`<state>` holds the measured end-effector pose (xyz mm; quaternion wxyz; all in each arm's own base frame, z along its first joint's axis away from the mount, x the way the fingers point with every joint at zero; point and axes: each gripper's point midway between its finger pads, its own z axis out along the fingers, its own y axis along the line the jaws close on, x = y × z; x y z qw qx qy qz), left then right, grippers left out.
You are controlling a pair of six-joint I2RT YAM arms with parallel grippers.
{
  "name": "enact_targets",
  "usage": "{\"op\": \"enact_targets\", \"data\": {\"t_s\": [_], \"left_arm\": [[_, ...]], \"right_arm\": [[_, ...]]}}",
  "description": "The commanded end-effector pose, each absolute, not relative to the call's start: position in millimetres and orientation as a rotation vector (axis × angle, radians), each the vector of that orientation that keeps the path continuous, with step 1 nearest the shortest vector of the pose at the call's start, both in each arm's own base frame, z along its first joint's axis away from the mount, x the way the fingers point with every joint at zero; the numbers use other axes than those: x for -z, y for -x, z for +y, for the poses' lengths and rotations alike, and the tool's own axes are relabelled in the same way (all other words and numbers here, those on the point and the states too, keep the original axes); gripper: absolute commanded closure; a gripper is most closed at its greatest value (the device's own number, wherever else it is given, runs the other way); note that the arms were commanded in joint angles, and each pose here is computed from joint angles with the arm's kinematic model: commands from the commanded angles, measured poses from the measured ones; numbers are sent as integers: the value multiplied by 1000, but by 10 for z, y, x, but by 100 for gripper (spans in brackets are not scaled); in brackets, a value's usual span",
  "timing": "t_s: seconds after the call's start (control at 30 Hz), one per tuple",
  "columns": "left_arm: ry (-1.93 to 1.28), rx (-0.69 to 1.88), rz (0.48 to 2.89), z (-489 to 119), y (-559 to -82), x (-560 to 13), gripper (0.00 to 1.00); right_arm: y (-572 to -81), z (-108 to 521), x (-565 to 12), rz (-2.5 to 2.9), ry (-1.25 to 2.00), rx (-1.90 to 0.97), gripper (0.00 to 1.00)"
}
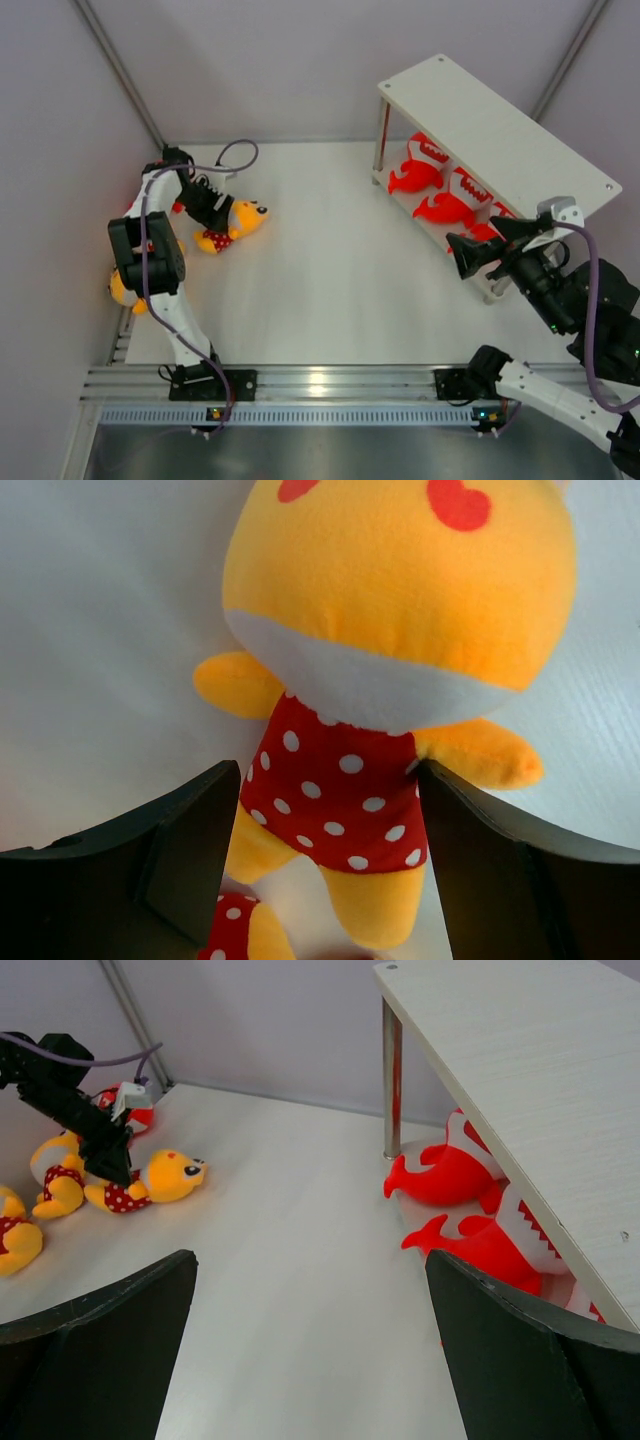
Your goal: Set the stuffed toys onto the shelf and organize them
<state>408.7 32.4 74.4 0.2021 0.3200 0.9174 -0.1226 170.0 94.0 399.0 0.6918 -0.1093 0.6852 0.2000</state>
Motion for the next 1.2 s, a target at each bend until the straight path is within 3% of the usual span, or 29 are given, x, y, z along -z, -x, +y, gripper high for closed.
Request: {"op": "enact_targets", "data": {"t_s": [0.0, 0.13, 0.27, 0.3, 0.53, 0.7, 0.83, 0.87, 0.93, 0.97, 1.1, 1.17], "left_arm": [[-884, 391, 2349, 95, -4356, -1351, 22], [-936, 345, 2248, -21, -4487, -1692, 18], [-1046, 266, 2273, -241, -4536, -1558, 9], [-1038, 259, 2255, -307, -4626, -1570, 2], [-1062, 74, 2374, -144, -4888, -1202, 2], [-1003, 46, 2504, -35, -4870, -829, 8], [-958, 195, 2495, -229, -4741, -846, 33], [-914, 220, 2491, -270, -4720, -941, 51], [-885, 262, 2490, -347, -4662, -986, 72], [-886, 286, 2469, -497, -4622, -1089, 99], [-747, 291, 2435, -611, -4619, -1474, 100], [-559, 287, 2334, -694, -4659, -2074, 100]], "right_arm": [[-1736, 974, -4118, 1513, 217, -464, 1], [-1785, 1044, -4075, 1524, 228, -459, 1], [-1809, 1094, -4080, 1527, 237, -464, 1], [-1811, 1103, -4081, 1528, 242, -465, 1], [-1784, 1061, -4074, 1535, 234, -463, 1], [-1778, 1036, -4075, 1531, 221, -464, 1], [-1769, 1028, -4091, 1532, 219, -466, 1], [-1773, 1028, -4085, 1534, 219, -464, 1], [-1799, 1030, -4074, 1537, 209, -455, 1], [-1811, 1033, -4067, 1537, 206, -450, 1], [-1891, 1163, -4023, 1555, 241, -441, 1], [-1917, 1209, -4076, 1546, 260, -439, 1]]}}
